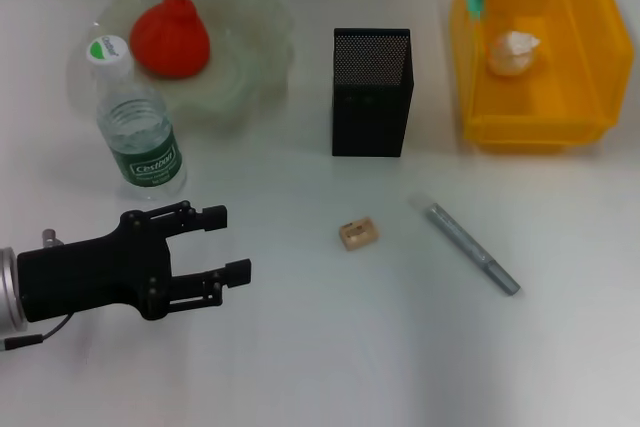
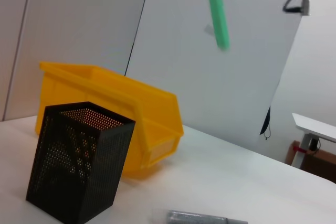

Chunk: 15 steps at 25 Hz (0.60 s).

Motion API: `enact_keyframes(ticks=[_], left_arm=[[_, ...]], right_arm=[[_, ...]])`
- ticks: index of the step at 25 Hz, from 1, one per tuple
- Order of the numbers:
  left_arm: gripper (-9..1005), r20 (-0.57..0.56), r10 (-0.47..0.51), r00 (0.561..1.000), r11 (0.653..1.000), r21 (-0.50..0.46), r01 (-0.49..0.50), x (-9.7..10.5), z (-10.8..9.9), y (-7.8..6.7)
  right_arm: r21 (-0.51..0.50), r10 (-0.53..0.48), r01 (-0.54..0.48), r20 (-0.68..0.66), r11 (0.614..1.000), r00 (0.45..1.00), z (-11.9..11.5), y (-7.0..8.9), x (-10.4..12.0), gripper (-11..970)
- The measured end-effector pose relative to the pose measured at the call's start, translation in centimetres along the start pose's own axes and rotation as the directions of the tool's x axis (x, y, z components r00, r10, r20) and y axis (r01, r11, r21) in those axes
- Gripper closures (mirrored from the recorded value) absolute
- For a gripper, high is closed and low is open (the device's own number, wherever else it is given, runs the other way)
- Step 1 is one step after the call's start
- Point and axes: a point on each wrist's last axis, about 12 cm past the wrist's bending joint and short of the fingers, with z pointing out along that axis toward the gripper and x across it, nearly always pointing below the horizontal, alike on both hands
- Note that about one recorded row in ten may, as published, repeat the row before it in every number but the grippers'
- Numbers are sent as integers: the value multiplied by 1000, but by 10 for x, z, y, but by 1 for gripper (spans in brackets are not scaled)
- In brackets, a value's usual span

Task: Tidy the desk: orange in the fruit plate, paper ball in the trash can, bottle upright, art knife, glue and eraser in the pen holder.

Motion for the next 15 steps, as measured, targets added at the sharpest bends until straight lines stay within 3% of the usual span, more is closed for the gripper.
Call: enact_keyframes(ticks=[3, 6, 10, 15], left_arm=[[212, 1, 0, 1000, 1000, 1, 0, 0, 1, 0], [212, 3, -1, 1000, 1000, 2, 1, 0, 2, -1], [212, 3, 0, 1000, 1000, 1, 0, 0, 3, -1], [212, 4, 4, 1000, 1000, -10, -4, 1, 3, 0]], right_arm=[[-7, -11, 13, 231, 1000, 973, 16, -27, 33, 719], [61, -4, -16, 323, 998, 946, 39, -38, 79, 702], [145, -27, -18, 298, 989, 954, 64, -37, 111, 680], [167, 46, -77, 179, 983, 983, 81, -36, 131, 653]])
